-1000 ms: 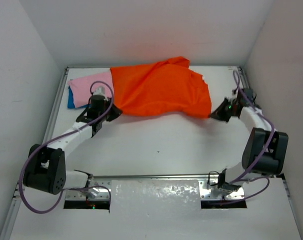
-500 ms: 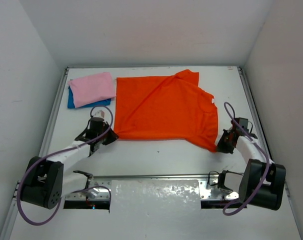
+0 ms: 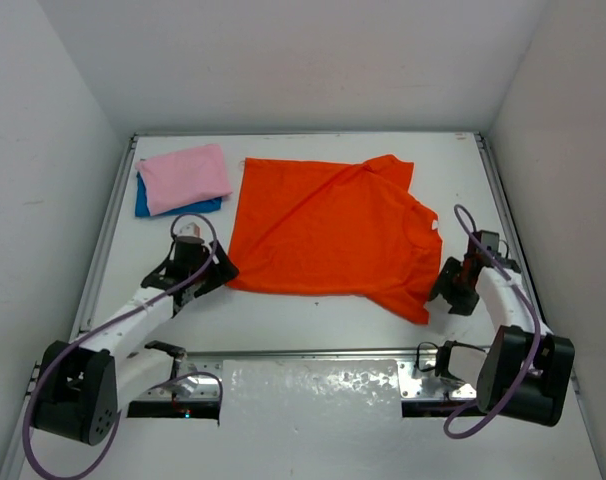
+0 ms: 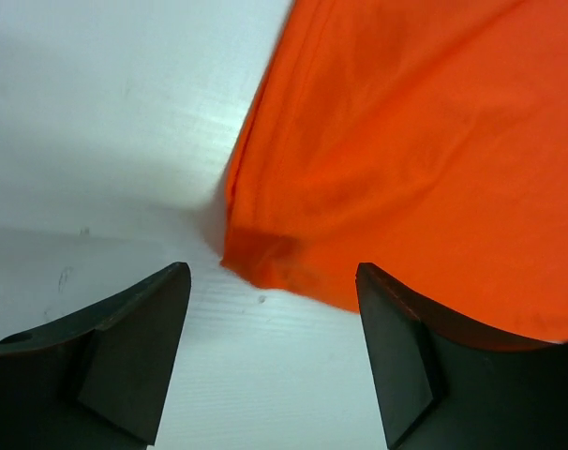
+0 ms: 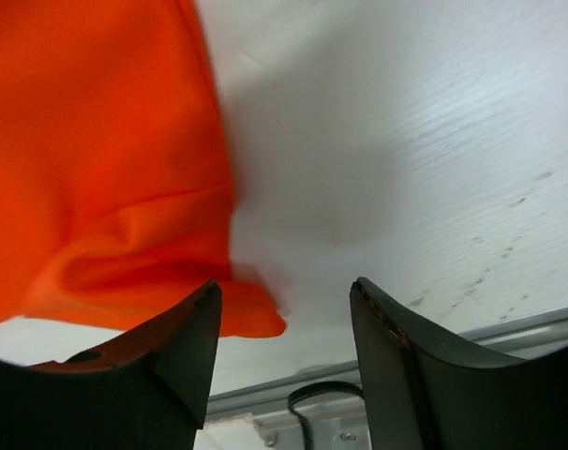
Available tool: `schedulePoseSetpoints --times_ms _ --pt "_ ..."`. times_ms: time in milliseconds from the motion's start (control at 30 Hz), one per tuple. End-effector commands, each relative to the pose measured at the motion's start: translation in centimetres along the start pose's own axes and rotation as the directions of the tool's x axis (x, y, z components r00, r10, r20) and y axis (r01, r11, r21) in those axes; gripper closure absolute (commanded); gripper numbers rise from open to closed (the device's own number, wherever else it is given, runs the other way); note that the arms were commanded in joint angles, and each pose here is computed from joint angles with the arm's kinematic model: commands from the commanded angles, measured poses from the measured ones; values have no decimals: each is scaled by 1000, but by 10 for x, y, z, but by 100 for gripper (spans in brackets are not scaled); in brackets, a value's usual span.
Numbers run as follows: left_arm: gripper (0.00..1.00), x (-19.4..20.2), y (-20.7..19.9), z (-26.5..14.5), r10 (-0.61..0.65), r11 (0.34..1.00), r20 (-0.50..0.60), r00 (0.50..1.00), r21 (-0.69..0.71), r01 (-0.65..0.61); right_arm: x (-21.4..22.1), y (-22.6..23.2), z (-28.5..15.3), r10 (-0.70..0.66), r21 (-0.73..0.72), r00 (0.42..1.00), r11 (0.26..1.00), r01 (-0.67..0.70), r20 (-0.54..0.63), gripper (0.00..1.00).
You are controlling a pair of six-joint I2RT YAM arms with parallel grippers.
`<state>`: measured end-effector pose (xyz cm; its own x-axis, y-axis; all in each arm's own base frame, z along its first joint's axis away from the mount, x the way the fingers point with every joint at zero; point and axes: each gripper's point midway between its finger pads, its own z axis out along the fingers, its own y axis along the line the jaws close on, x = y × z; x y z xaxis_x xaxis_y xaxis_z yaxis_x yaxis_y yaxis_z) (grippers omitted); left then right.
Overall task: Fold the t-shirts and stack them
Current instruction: Flatten out the tshirt
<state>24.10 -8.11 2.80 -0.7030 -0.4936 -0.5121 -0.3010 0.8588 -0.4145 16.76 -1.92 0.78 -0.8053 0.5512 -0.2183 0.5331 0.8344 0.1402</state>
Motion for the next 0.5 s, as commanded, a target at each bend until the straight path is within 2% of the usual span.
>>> schedulePoseSetpoints --times_ms 0,33,100,133,200,333,400,467 --pt "30 -49 -23 -15 -10 1000 108 994 6 10 -37 12 -26 32 -6 997 999 -32 71 43" --pt "30 -57 -27 -15 -18 1000 128 992 5 18 -57 19 -38 35 -21 992 999 -33 117 42" --pt "30 -81 -51 -20 -16 998 174 985 70 4 -73 26 -42 46 -33 990 999 -42 131 38" --pt "30 -91 -62 -17 -1 996 176 984 85 -15 -87 39 -49 47 -86 987 996 -34 152 36" --pt "30 -96 -78 -10 20 990 158 987 137 -42 -103 60 -41 38 -177 988 984 -11 152 36" --pt "33 -85 -94 30 119 977 25 993 174 -121 -149 88 -41 32 -277 970 960 37 239 37" --pt "34 -81 -101 38 154 966 10 988 211 -153 -155 95 -28 4 -295 980 954 55 198 37" --pt "34 -77 -105 46 176 960 -1 984 221 -171 -174 105 -28 -13 -318 977 945 82 213 39"
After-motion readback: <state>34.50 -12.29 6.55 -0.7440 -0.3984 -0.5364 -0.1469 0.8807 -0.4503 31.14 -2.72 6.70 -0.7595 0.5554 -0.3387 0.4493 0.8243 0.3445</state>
